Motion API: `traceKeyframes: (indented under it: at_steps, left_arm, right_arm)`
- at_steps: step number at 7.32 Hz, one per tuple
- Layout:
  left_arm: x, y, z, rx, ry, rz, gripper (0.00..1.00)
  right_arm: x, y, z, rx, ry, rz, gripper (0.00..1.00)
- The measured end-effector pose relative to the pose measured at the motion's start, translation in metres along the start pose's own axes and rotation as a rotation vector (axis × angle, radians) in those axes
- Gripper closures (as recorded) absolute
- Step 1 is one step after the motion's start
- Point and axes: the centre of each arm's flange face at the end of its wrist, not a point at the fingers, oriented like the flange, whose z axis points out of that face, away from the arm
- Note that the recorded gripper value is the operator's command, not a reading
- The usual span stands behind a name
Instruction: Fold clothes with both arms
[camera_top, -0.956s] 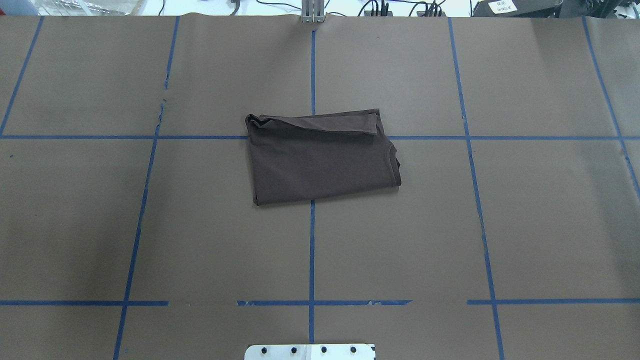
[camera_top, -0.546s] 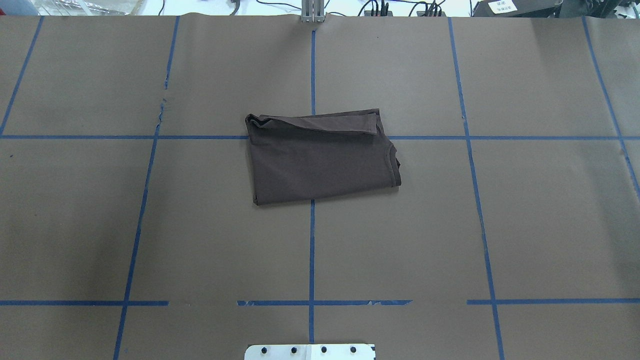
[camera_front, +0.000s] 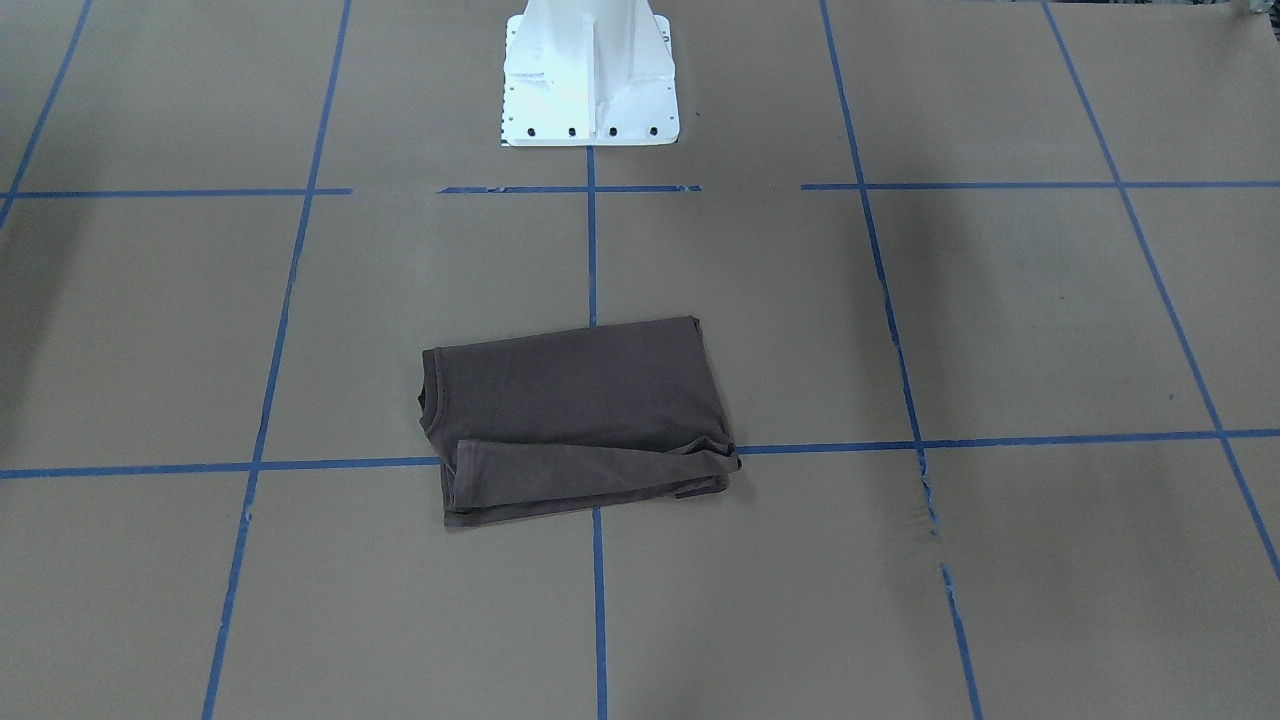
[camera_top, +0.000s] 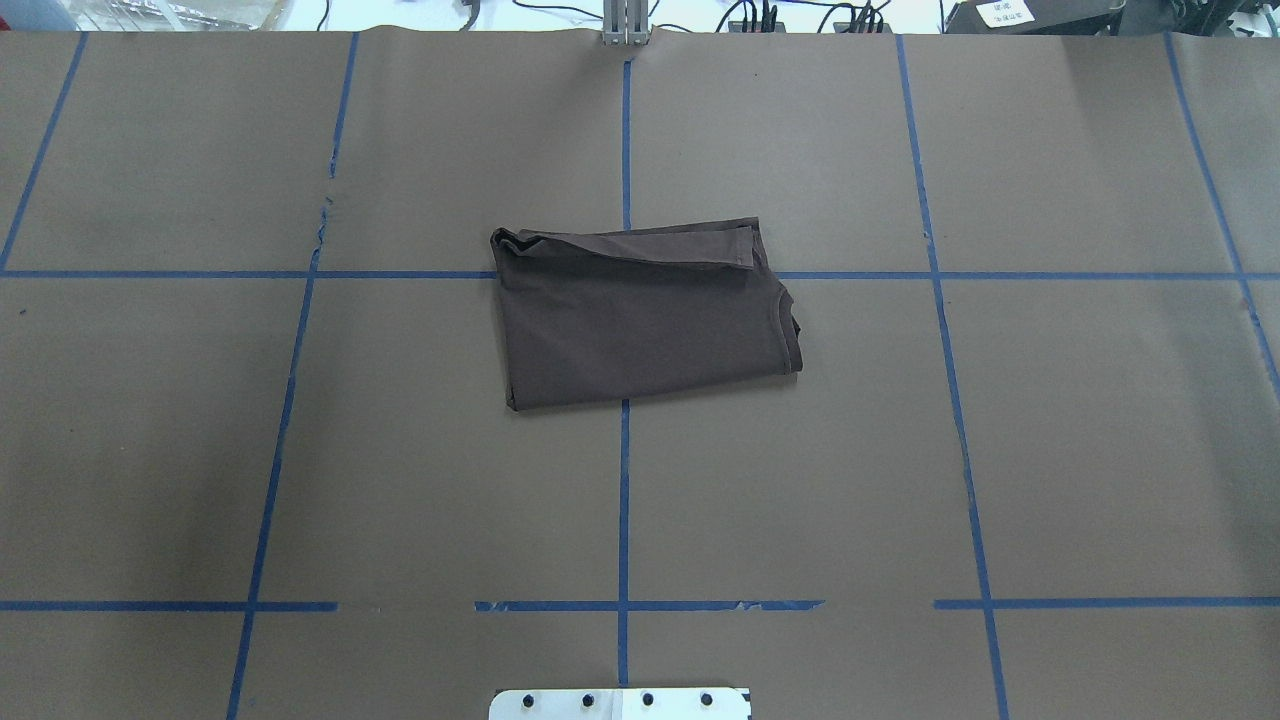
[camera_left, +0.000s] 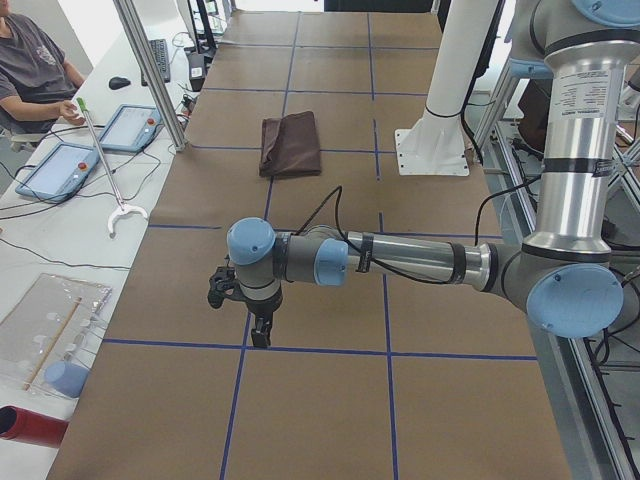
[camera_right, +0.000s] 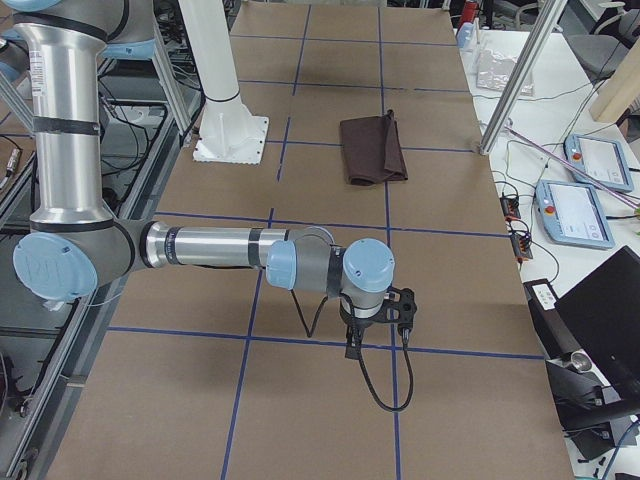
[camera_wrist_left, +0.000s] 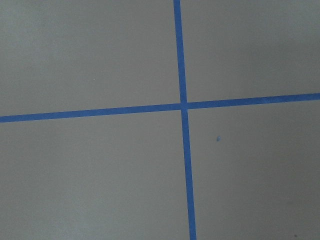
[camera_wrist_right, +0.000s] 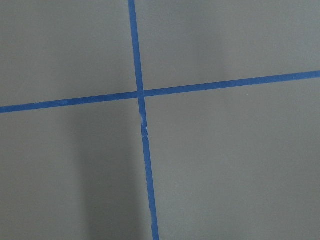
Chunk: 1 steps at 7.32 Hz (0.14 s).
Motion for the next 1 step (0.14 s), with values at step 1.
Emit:
traceKeyframes:
  at_steps: [1]
  left_arm:
    - [-0.0002, 0.0, 0.0003, 0.0, 0.0, 0.001, 0.0]
  right_arm:
    - [-0.0001, 0.0, 0.0, 0.0, 0.0, 0.0, 0.0]
